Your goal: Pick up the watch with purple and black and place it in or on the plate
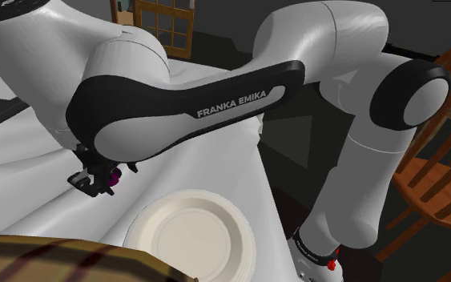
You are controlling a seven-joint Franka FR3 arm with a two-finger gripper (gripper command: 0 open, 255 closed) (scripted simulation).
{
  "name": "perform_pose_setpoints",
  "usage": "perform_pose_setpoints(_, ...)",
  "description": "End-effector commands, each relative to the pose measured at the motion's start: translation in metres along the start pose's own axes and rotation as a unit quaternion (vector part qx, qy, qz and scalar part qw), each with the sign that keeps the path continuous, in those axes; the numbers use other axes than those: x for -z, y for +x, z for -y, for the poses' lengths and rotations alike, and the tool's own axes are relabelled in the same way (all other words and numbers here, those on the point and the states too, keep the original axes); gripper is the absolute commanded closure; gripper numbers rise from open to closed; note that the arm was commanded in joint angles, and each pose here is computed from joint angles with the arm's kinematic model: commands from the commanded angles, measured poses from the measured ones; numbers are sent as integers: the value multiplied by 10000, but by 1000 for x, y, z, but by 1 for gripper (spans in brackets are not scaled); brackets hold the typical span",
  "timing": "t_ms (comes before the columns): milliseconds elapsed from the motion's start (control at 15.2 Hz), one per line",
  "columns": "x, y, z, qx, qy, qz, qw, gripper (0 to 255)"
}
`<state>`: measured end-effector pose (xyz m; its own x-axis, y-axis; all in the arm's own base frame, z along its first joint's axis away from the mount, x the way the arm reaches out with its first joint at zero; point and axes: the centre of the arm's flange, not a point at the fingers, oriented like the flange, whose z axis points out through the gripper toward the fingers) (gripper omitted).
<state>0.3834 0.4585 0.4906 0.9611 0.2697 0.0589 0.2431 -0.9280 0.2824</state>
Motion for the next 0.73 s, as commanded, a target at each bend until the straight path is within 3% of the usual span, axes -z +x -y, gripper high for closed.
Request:
perform_pose_setpoints(0, 13, 20, -6, -3, 260, 157, 9995, 0)
perform_pose_setpoints(132, 29, 45, -17, -7, 581, 350, 9977, 0)
perform_pose_setpoints(660, -11, 42, -12, -7, 581, 350, 9977, 0)
